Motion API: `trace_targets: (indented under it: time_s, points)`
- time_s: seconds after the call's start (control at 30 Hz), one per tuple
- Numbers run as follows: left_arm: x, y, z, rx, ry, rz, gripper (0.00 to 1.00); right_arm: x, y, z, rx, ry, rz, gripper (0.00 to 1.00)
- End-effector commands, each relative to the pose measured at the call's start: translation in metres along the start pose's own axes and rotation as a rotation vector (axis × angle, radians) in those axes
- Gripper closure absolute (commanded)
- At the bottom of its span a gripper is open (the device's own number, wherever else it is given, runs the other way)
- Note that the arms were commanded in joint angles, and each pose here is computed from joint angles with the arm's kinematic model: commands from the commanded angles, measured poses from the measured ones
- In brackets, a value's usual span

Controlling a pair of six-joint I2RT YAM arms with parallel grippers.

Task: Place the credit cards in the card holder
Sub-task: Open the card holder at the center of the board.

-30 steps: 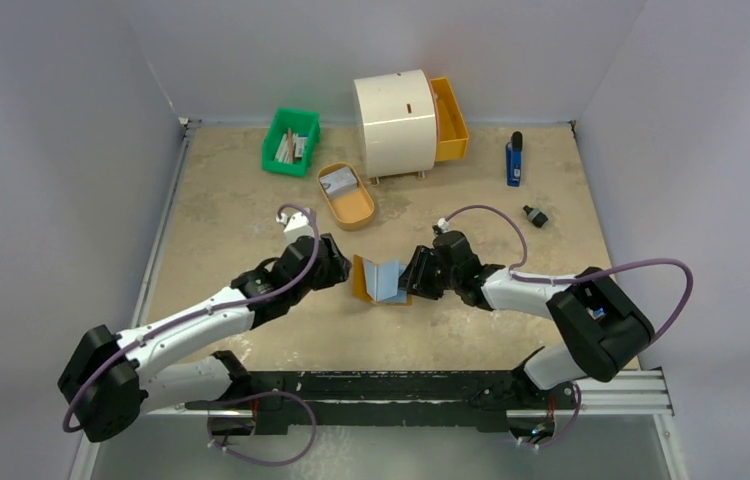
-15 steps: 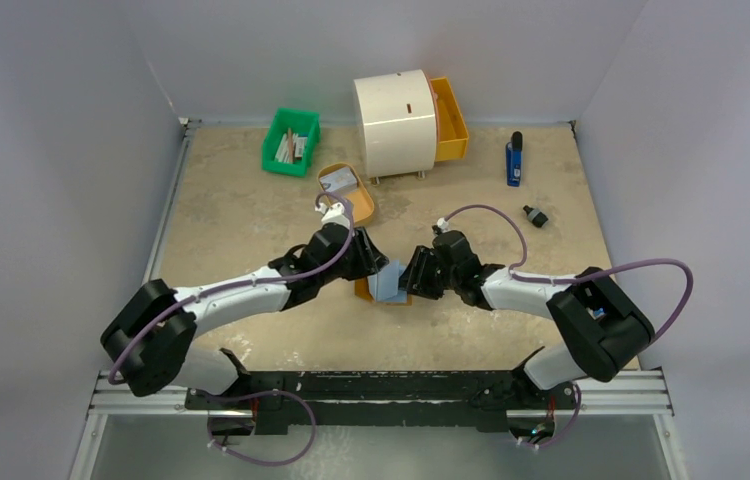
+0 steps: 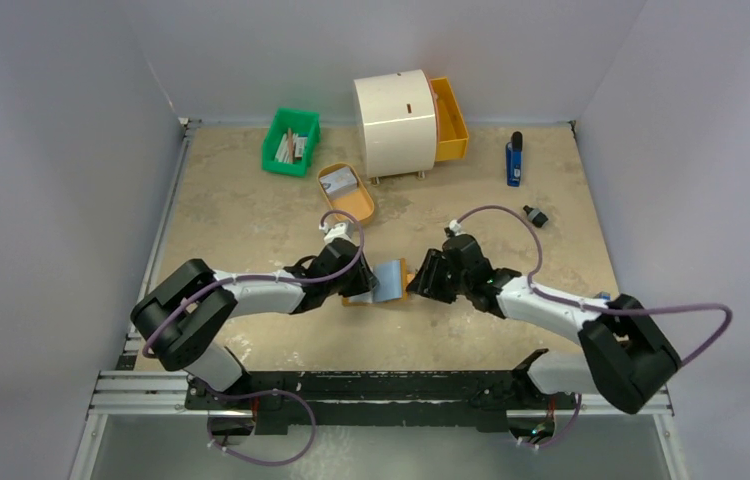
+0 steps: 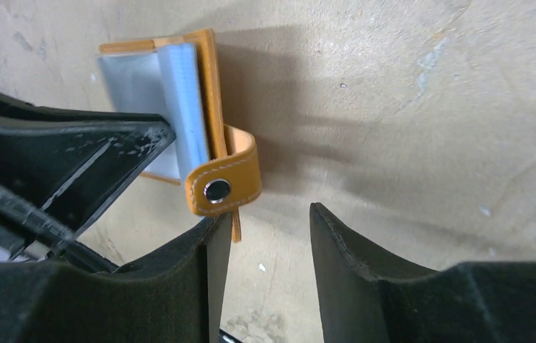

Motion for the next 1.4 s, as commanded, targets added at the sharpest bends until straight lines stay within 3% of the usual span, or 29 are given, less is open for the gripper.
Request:
trace_targets:
  time_s: [0.0, 0.3, 0.63, 1.2, 1.37]
  points:
    - [-0.003, -0.004, 0.006, -0.054, 0.007, -0.017, 0.7, -0.003, 0.027, 0.01, -0.102, 0.061, -0.045, 0.53]
    - [-0.001, -0.005, 0.005, -0.052, 0.008, -0.013, 0.67, 0.041, 0.034, 0.016, -0.045, 0.156, 0.145, 0.54]
    - [0.002, -0.007, 0.002, -0.04, -0.002, 0.005, 0.61, 0.029, -0.006, 0.019, 0.001, 0.144, -0.007, 0.52]
    - [0.006, -0.008, -0.004, -0.03, 0.003, 0.007, 0.62, 0.025, -0.022, 0.011, 0.049, 0.137, 0.015, 0.49]
    - [0.007, -0.01, -0.004, -0.026, 0.0, 0.016, 0.71, 0.027, -0.022, 0.011, 0.058, 0.14, 0.03, 0.5]
Point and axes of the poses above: each gripper's point midway between its finger pads, its own y axis back along the fingers, its own x axis along the line the jaws close on, z = x × y, the point moved 7 cm from there along y, back along the fingers, and after that the axes turned 9 degrees about -y, right-handed, at the moved point
